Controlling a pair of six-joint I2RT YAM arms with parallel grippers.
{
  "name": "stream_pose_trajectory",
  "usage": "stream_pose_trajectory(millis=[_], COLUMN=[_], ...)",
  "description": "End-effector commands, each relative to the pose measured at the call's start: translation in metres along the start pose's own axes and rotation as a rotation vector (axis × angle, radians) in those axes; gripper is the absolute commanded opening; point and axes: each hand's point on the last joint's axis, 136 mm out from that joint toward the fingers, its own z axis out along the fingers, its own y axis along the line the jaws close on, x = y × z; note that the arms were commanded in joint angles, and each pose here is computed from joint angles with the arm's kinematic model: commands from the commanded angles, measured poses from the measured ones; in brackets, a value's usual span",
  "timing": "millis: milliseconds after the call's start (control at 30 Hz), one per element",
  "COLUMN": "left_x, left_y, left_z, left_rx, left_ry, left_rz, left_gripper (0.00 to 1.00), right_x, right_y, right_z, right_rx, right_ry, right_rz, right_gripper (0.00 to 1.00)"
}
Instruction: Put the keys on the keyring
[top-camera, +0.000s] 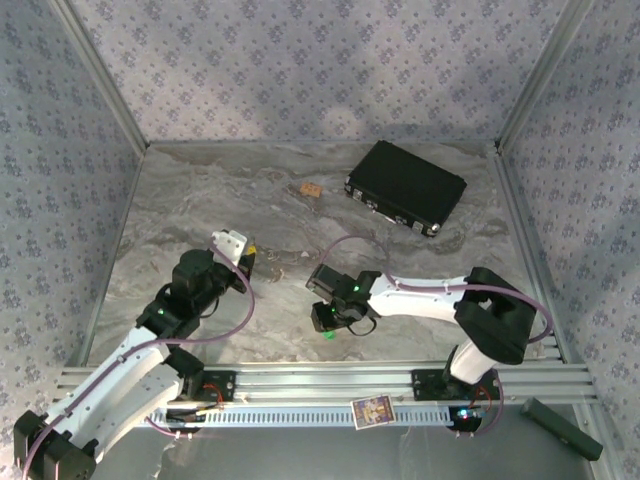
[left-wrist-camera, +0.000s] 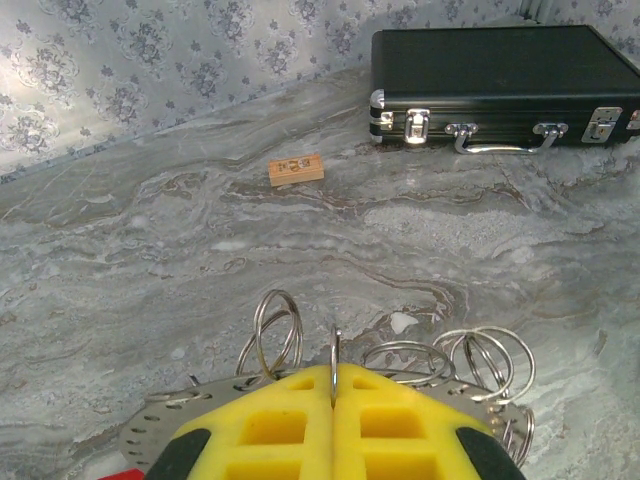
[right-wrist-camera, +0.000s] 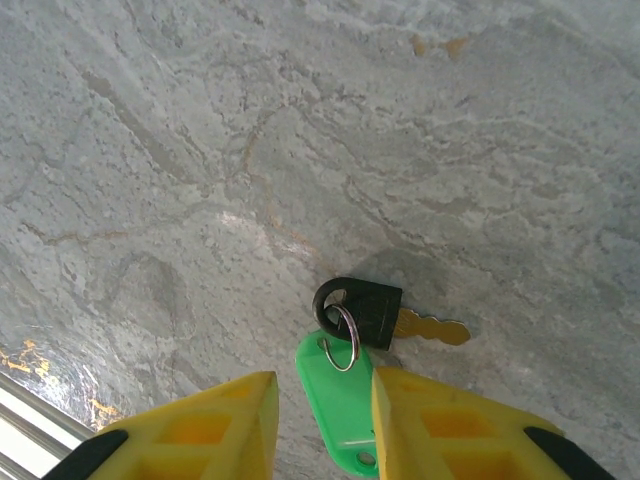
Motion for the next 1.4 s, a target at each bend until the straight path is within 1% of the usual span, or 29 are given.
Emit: stream_pose_trajectory(millis=[0, 333, 567, 633, 867, 1067, 1200, 1367], left_x=[-0.026, -0.026, -0.026, -0.026, -0.024, -0.024, -0.023, -0.022], left_y=[-0.001, 0.0, 0.0, 0.001, 0.001, 0.0, -0.001, -0.001], left_z=[-0.006, -0.007, -0.007, -0.007, -0.007, -0.007, -0.005, -0.004], left_rx=[0.012, 0.004, 0.002, 0.002, 0.001, 0.003, 0.008, 0.012], left_ry=[-0.092, -0.095, -0.096, -0.097, -0.094, -0.092, -0.087, -0.083], left_rz=[-0.007, -0.004, -0.004, -0.007, -0.004, 0.0, 0.001, 0.001], left_gripper=[0.0, 0.0, 0.0, 0.0, 0.0, 0.0, 0.0, 0.0], right_x=[-0.003, -0.004, -0.008, -0.009, -0.01, -0.011, -0.001, 0.001], right_y=[0.002, -0.002, -0.005, -0.007, -0.008, -0.012, -0.027, -0.029], right_z=[0.001, 0.007, 0.009, 0.008, 0.008, -0.01, -0.014, -0.008], right_rx=[0.008, 0.03, 0.054, 0.06, 0.07, 0.078, 0.133, 0.121], right_ry=[0.014, 0.025, 0.016, 0.015, 0.013, -0.023, 0.021, 0.045], right_rz=[0.028, 0.032, 0.032, 0.03, 0.015, -0.057, -0.107, -0.1], right_gripper=[0.29, 0.24, 0.19, 0.17, 0.0, 0.0, 0.0, 0.0])
